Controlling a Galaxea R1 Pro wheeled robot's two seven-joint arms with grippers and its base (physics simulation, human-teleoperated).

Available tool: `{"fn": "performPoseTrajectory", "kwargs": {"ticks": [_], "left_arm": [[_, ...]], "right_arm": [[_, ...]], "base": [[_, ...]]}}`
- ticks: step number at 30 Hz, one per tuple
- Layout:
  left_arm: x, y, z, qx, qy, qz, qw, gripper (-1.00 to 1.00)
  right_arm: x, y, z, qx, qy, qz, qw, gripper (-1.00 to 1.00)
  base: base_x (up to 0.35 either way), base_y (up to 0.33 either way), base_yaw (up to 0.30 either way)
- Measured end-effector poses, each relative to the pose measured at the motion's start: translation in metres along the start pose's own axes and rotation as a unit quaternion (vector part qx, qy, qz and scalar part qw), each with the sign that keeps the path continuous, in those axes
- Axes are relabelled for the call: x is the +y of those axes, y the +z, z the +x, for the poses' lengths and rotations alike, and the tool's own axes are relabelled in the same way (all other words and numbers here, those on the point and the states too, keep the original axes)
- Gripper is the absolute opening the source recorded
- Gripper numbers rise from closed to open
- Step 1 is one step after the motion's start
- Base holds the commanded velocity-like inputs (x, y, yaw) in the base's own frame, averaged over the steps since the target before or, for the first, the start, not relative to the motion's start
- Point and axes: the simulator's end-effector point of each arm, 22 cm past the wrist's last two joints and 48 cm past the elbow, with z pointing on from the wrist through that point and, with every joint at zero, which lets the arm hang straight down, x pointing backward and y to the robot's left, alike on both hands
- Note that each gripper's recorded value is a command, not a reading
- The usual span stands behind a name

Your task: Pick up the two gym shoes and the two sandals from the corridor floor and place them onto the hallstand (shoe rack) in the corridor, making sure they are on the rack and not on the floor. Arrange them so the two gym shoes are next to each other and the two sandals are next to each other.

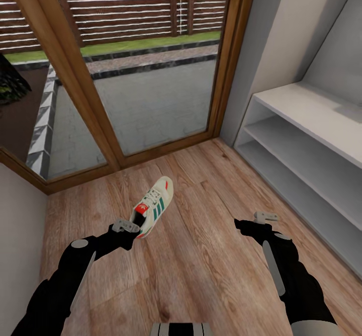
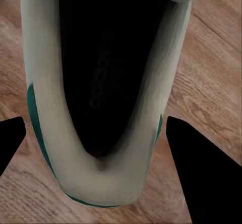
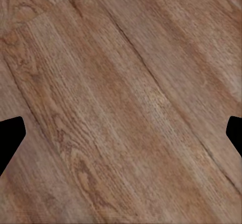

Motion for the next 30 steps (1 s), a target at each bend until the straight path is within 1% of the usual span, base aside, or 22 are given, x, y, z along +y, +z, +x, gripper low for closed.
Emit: {"fn": "performPoseTrajectory", "kwargs": {"ticks": [3, 5, 7, 16, 30], "left_arm": [[-0.002, 0.003, 0.001, -0.007, -0.007, 0.005, 0.9999, -1.00], [-0.005, 0.004, -0.001, -0.018, -0.021, 0.015, 0.9995, -1.00], [-0.006, 0.006, 0.000, -0.021, -0.024, 0.017, 0.9993, -1.00], [-0.005, 0.016, 0.011, -0.026, -0.026, 0.018, 0.9992, -1.00], [-0.003, 0.028, 0.026, -0.036, -0.021, 0.017, 0.9990, -1.00]], "right_arm": [[0.000, 0.003, 0.003, -0.002, 0.000, 0.000, 1.0000, 1.00], [0.000, 0.005, 0.004, -0.004, 0.000, -0.001, 1.0000, 1.00], [-0.001, 0.007, 0.006, -0.005, 0.000, -0.001, 1.0000, 1.00], [-0.002, 0.017, 0.018, -0.009, 0.000, -0.001, 1.0000, 1.00], [-0.004, 0.030, 0.031, -0.020, 0.001, -0.003, 0.9998, 1.00]], "base": [[0.000, 0.000, 0.000], [0.000, 0.000, 0.000], [0.000, 0.000, 0.000], [0.000, 0.000, 0.000], [0.000, 0.000, 0.000]]}}
